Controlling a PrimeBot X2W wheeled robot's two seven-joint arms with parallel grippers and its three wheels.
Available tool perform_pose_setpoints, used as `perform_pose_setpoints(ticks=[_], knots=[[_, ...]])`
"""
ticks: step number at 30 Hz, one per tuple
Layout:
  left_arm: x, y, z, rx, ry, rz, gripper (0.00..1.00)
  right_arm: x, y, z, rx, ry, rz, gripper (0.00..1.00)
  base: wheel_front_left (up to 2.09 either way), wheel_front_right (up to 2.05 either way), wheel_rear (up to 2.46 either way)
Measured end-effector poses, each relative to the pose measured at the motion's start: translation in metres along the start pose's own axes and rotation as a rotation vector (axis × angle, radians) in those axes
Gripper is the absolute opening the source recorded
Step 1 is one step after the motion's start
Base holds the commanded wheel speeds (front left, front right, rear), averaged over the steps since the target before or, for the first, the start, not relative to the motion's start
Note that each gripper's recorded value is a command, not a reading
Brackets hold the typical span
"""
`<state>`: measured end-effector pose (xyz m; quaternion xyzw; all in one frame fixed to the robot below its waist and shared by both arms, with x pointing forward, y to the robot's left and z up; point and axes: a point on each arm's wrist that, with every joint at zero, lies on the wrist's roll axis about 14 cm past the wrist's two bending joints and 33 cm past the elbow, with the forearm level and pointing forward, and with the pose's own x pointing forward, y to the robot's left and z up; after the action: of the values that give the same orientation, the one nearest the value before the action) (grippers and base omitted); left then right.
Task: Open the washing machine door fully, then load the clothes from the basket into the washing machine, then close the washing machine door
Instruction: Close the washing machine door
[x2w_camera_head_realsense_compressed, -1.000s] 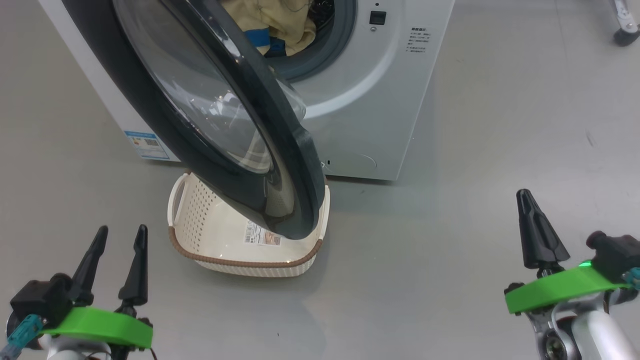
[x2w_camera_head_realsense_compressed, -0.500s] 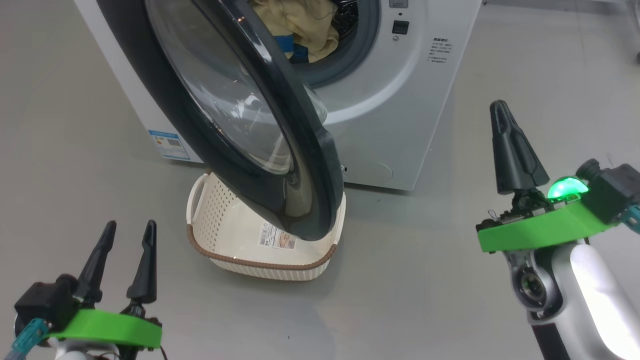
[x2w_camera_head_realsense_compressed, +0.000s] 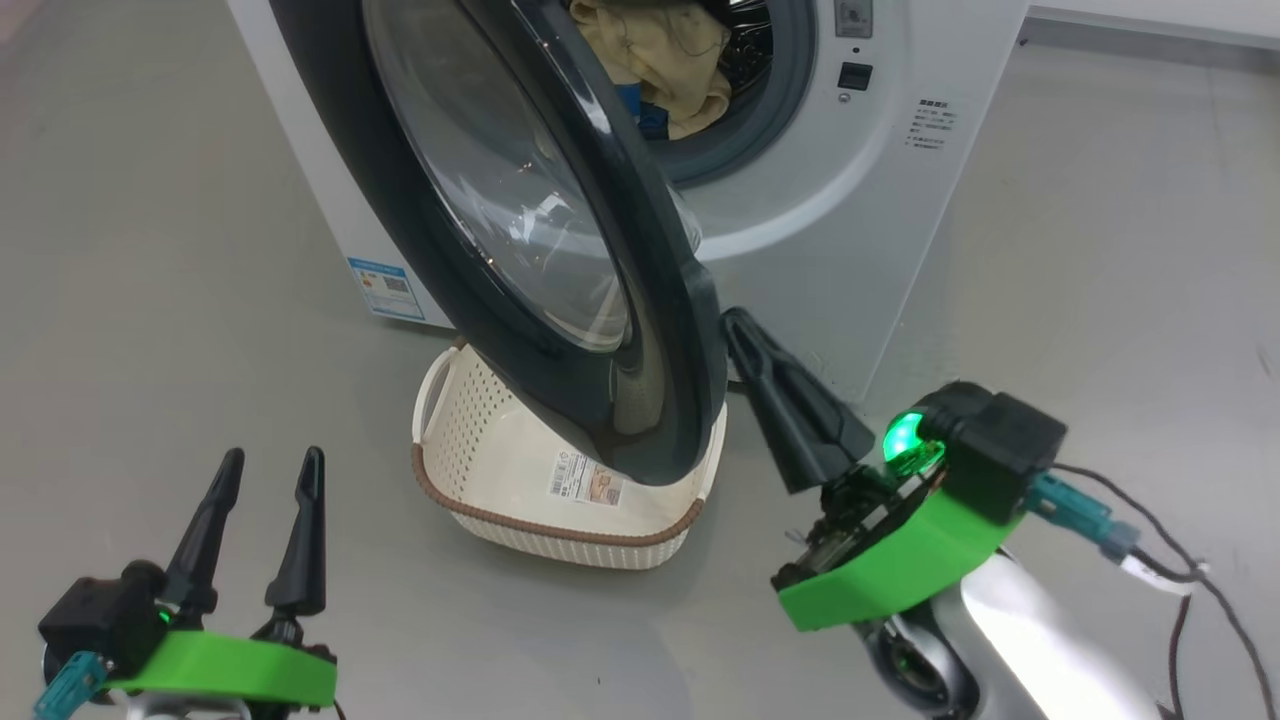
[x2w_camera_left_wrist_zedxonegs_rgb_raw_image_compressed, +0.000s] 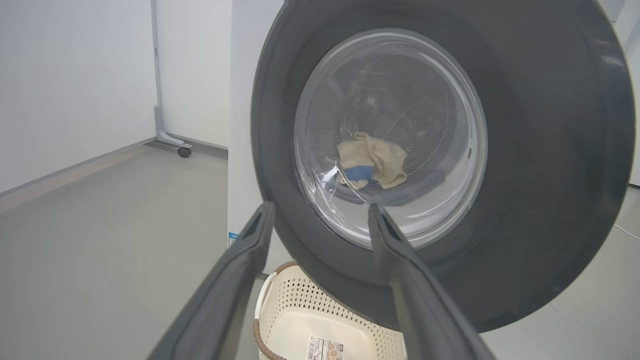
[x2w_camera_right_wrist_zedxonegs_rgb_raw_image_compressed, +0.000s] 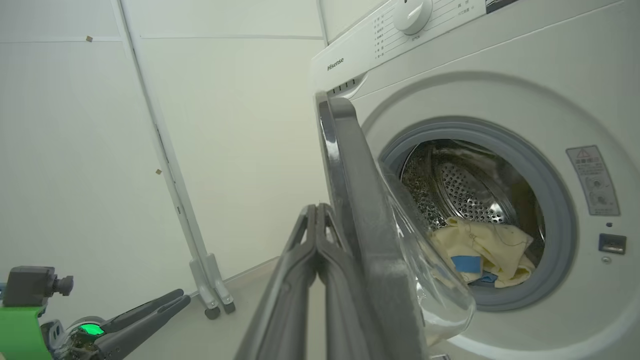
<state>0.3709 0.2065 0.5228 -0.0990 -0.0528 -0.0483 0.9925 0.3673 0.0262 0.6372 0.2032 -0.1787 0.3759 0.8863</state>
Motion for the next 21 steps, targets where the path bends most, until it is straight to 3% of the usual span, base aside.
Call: perform_pose_setpoints(ticks=[9, 21], knots=[[-0.004, 0.006, -0.008, -0.012, 0.021, 0.031, 1.00, -0.008, 0.025, -0.061, 0.092, 0.171, 0.067, 0.00, 0.00, 0.00, 0.00], [-0.001, 0.010, -0.021, -0.033, 0.053, 0.061, 1.00, -0.021, 0.013, -0.117, 0.146, 0.333, 0.037, 0.00, 0.00, 0.00, 0.00]])
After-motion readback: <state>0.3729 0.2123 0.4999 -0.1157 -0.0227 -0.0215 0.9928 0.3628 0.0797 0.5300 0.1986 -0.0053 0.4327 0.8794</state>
